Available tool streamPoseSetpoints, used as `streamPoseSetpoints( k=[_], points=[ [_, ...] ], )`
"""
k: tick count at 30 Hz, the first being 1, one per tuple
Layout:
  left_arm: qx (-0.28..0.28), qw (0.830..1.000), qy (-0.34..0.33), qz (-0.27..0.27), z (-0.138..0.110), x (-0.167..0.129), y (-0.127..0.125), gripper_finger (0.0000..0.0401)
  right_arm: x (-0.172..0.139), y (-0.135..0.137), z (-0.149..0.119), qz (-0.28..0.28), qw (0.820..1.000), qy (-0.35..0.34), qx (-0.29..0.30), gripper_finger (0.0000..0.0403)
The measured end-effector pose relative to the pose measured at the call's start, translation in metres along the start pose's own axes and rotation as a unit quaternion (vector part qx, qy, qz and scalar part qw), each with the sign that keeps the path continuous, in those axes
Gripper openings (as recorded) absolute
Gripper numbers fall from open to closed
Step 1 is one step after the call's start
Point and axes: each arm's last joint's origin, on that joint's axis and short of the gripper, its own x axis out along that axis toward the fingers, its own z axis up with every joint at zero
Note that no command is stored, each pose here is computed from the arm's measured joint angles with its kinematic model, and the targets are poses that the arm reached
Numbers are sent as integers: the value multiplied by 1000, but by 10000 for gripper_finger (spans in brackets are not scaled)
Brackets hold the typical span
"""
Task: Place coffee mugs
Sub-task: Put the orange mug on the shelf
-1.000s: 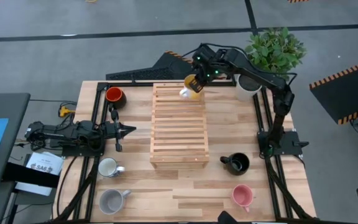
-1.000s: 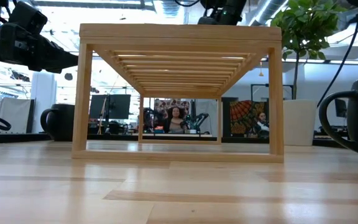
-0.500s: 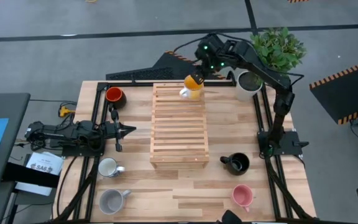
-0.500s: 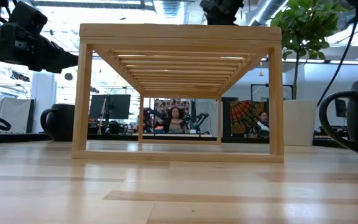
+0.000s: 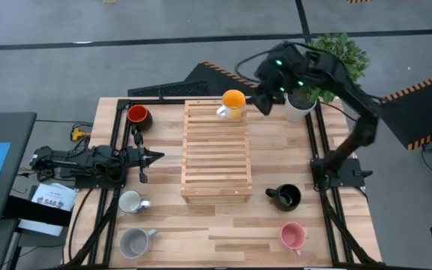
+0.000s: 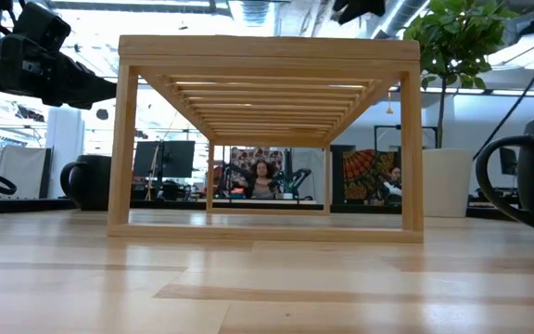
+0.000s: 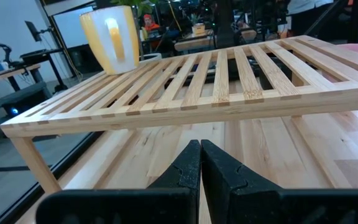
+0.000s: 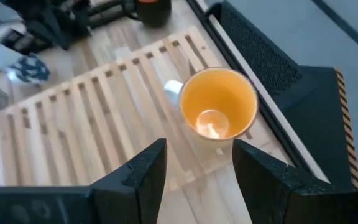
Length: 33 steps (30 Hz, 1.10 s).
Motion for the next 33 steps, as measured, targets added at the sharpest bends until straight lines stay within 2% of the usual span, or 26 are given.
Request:
streamPoseSetpoints(
  k=[9,15,19,23,33],
  points=[
    [0,1000,0,0,0,0,0,0,-10,13,-62,33,993,-105,52,208],
    [0,1000,0,0,0,0,0,0,-11,15,-87,58,977,-202,44,208],
    [0,1000,0,0,0,0,0,0,-9,15,-93,63,969,-238,35,207],
    [0,1000,0,0,0,0,0,0,-4,16,-94,67,968,-239,36,207],
    [0,1000,0,0,0,0,0,0,17,31,-79,90,961,-262,5,207]
  ],
)
